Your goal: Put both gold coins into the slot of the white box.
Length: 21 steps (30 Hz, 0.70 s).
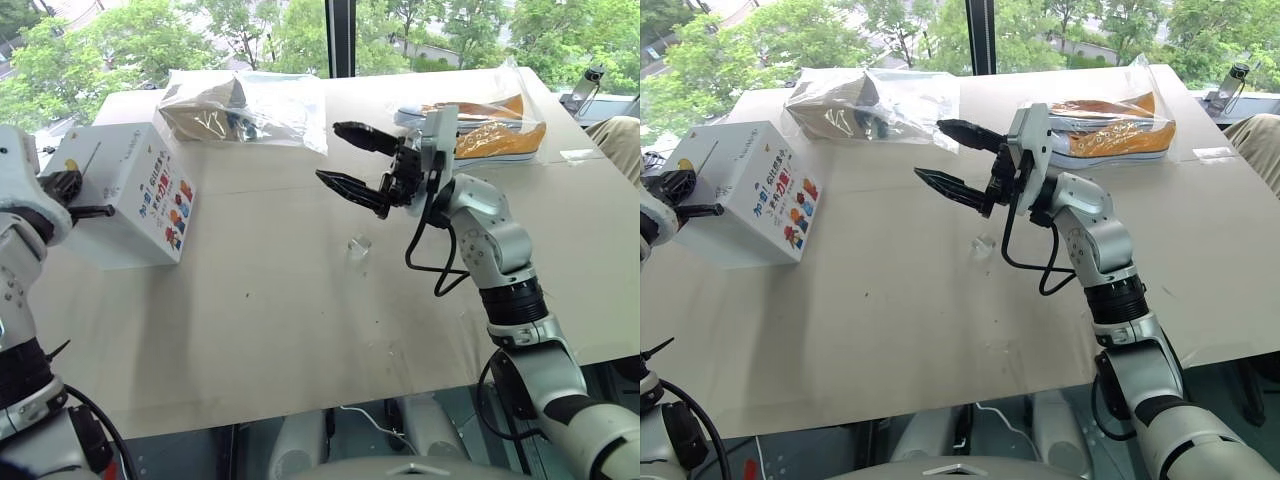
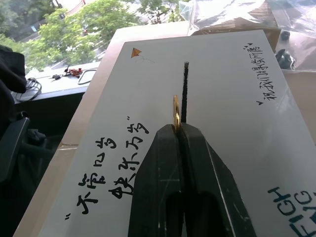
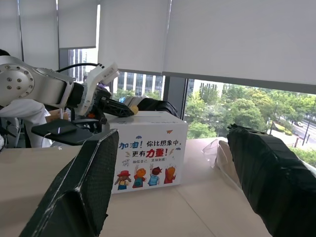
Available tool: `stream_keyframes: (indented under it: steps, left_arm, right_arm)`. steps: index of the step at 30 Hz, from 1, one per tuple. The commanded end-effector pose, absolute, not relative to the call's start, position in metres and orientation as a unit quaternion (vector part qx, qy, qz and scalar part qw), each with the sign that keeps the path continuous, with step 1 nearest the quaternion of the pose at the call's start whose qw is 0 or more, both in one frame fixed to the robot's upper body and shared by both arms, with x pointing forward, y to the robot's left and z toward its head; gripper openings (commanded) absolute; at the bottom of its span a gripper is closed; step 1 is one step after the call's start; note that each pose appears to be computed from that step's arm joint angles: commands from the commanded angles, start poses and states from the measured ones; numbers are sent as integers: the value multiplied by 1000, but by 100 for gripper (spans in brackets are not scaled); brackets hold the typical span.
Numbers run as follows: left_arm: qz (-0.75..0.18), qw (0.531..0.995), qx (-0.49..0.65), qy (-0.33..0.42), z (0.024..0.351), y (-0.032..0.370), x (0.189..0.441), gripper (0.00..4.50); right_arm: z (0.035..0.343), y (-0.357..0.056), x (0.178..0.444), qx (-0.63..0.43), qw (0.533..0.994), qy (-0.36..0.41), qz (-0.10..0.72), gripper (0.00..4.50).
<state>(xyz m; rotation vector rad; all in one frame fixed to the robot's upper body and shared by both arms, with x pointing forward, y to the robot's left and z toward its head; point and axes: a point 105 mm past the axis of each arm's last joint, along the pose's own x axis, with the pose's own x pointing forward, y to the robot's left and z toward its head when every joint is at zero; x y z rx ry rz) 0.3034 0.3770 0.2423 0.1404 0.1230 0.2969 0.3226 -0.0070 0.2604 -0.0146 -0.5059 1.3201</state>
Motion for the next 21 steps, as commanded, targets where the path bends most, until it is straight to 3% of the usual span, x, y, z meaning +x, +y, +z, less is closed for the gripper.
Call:
stream_keyframes:
  steps: [1,21]
  left_arm:
    - [140,982,59,109,216,377,306,0]
    - [119,981,77,133,204,378,304,0]
  right_arm:
    - [274,-10,318,-18,752,-263,604,377]
    - [272,-10,316,-17,755,-261,601,377]
